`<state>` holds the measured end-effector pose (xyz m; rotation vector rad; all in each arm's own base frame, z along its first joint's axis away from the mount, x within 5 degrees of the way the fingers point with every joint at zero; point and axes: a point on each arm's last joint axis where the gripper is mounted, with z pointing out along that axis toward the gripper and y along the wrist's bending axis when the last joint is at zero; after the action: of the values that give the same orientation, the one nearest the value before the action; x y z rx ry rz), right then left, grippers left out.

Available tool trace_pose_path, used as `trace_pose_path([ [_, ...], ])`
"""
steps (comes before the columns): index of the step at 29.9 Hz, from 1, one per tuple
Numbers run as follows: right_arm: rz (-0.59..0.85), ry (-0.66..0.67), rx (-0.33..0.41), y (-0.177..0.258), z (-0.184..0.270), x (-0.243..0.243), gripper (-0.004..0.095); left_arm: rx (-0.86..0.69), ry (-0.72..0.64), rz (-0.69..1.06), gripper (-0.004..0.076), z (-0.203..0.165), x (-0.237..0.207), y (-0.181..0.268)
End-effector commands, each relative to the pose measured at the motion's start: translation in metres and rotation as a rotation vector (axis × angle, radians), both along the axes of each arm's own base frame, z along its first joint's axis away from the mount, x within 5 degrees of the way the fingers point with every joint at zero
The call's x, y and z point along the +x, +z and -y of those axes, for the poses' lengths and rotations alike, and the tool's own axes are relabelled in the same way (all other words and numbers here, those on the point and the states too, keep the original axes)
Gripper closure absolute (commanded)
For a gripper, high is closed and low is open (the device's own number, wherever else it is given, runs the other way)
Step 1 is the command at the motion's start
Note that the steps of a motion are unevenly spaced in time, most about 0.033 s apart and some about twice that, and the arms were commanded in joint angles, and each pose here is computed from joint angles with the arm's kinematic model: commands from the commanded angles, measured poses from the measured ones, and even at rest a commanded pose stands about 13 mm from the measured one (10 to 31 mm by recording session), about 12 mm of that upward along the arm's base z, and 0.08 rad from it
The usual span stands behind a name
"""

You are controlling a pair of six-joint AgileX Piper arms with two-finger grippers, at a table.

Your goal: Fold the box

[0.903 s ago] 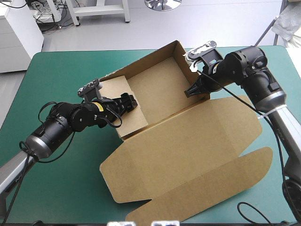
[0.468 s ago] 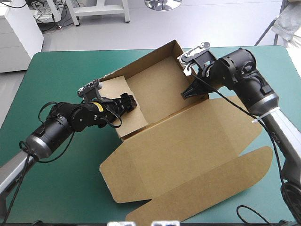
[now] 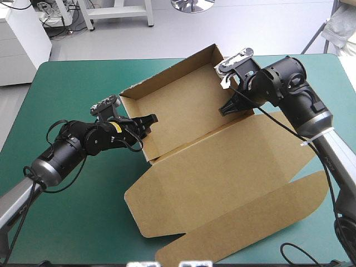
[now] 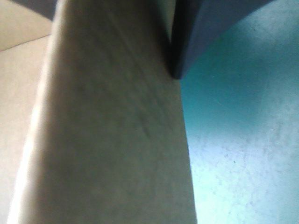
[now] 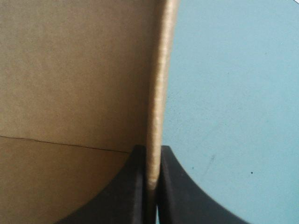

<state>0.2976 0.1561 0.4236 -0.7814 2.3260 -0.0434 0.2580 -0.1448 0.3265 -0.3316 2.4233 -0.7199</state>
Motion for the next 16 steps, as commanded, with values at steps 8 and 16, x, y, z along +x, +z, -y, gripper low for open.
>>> trace_pose_path([
  [8, 0.108, -0.084, 0.108, 0.024, 0.004, -0.005, 0.0921, 0.055, -0.045, 0.21, 0.0734, -0.001, 0.004, 0.063],
  [16, -0.004, -0.2, 0.132, 0.002, 0.005, 0.011, 0.0921, 0.207, -0.111, 0.141, 0.0734, 0.01, 0.032, 0.084],
])
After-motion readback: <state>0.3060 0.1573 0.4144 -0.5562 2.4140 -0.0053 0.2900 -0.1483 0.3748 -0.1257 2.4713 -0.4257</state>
